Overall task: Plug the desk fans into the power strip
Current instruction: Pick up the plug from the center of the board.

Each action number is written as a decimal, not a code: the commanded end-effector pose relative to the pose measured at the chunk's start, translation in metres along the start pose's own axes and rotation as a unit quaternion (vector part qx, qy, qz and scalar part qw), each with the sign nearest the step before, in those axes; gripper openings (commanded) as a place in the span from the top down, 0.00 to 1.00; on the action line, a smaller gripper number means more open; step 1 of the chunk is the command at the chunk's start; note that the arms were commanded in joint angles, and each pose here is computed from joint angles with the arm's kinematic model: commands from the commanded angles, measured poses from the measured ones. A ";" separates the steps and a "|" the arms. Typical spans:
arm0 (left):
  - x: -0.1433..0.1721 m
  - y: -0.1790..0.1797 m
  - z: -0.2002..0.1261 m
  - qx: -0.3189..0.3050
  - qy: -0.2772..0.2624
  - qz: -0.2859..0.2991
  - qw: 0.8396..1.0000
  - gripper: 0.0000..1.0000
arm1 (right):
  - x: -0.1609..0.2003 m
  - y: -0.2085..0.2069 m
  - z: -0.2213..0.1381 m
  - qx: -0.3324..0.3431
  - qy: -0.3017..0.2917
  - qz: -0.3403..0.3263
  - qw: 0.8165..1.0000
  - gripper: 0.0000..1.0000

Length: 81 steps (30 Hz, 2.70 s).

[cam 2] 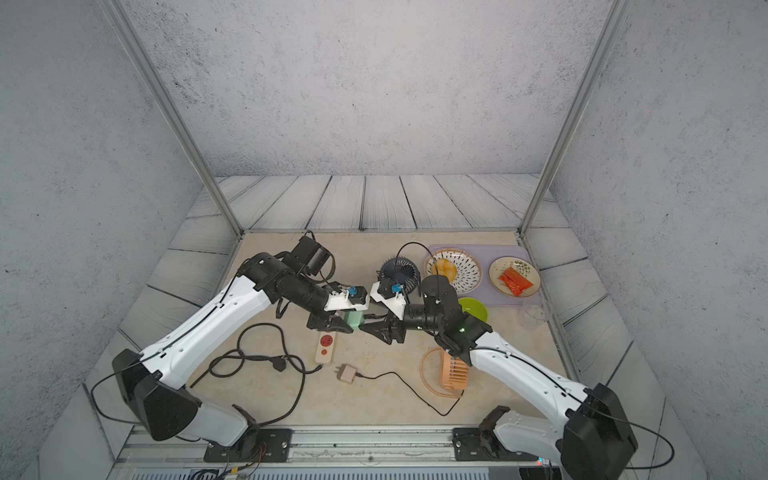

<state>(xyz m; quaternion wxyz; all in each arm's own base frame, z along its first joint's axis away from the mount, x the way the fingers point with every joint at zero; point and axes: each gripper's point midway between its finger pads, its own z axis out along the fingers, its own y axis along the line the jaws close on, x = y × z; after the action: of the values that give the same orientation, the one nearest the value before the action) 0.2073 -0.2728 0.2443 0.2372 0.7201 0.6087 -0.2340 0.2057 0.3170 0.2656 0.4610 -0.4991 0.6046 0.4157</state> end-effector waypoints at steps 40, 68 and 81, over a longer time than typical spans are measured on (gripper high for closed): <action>-0.024 -0.001 -0.015 -0.009 -0.028 -0.015 0.999 0.45 | -0.011 0.006 -0.022 0.024 -0.003 -0.018 1.000 0.71; -0.037 -0.004 -0.011 0.020 -0.060 -0.004 0.998 0.60 | -0.007 0.006 -0.016 -0.003 -0.010 0.004 1.000 0.54; -0.035 -0.006 -0.009 0.028 -0.059 -0.006 0.998 0.60 | -0.012 0.008 -0.012 -0.023 -0.010 -0.006 1.000 0.46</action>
<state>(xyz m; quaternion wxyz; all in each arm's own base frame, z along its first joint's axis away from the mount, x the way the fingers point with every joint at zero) 0.2028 -0.2877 0.2651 0.2485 0.7055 0.6047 -0.2736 0.1966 0.3079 0.2627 0.4424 -0.5027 0.6051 0.4306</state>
